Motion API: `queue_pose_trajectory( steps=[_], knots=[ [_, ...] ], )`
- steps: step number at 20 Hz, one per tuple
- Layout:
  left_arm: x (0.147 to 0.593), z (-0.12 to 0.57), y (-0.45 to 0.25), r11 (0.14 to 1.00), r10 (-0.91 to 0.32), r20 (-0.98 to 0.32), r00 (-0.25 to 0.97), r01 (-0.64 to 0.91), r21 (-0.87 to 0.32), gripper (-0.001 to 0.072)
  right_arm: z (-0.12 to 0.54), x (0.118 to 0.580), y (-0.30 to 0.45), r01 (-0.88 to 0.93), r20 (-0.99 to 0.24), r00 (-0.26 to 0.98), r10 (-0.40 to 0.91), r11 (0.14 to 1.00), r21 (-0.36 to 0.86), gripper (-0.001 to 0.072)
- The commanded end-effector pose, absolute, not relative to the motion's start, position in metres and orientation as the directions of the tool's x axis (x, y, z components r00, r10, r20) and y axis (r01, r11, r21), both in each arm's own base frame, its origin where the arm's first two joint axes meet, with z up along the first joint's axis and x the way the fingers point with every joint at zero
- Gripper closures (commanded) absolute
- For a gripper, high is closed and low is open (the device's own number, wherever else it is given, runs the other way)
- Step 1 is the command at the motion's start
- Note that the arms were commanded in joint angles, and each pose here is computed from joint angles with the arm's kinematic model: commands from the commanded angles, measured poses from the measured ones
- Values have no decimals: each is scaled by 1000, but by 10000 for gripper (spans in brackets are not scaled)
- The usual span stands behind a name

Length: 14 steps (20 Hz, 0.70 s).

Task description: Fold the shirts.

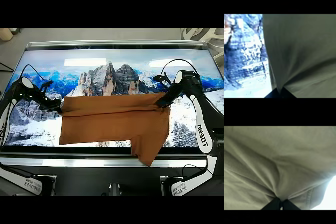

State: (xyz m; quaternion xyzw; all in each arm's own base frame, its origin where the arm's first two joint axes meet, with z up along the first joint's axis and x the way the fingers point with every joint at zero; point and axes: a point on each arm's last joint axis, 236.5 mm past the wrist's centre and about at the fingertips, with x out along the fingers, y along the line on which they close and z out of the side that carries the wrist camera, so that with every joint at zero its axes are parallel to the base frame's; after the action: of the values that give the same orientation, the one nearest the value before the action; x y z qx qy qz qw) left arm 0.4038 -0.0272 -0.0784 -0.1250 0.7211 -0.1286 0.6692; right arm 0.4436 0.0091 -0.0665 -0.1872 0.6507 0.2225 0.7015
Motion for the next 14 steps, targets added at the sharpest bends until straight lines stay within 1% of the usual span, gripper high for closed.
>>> queue_pose_trajectory(
  steps=[1, 2, 3, 5, 8, 9, 11, 13, 14],
  knots=[
    [410, -78, -32, 928, -373, -927, -48, -16, -373, 519, -72, 446, 16, -539, -994, 52, 96, 840, 52, 569],
    [410, -77, -33, 925, -379, -924, -45, -22, -379, 322, -71, 447, 18, -537, -993, 57, 105, 842, 59, 409],
    [409, -74, -31, 926, -378, -925, -47, -36, -376, 238, -66, 441, 17, -542, -994, 38, 104, 838, 67, 293],
    [402, -61, -24, 923, -384, -922, -57, -46, -382, 239, -49, 421, -4, -559, -999, -19, 35, 829, 40, 255],
    [382, -37, -3, 916, -393, -918, -55, -107, -386, 240, -24, 384, -38, -424, -990, -109, 94, 896, 131, 258],
    [367, -34, 1, 913, -396, -917, -53, -129, -386, 241, -22, 369, -49, -380, -985, -138, 107, 912, 152, 268],
    [322, -49, -1, 904, -406, -911, -79, -179, -387, 241, -27, 342, -58, -336, -980, -155, 124, 926, 171, 268],
    [264, -78, -15, 896, -421, -898, -128, -211, -390, 241, -38, 324, -53, -343, -983, -134, 122, 925, 161, 276],
    [239, -91, -23, 894, -426, -894, -141, -218, -391, 241, -41, 319, -46, -340, -983, -115, 146, 924, 177, 277]
  ],
)
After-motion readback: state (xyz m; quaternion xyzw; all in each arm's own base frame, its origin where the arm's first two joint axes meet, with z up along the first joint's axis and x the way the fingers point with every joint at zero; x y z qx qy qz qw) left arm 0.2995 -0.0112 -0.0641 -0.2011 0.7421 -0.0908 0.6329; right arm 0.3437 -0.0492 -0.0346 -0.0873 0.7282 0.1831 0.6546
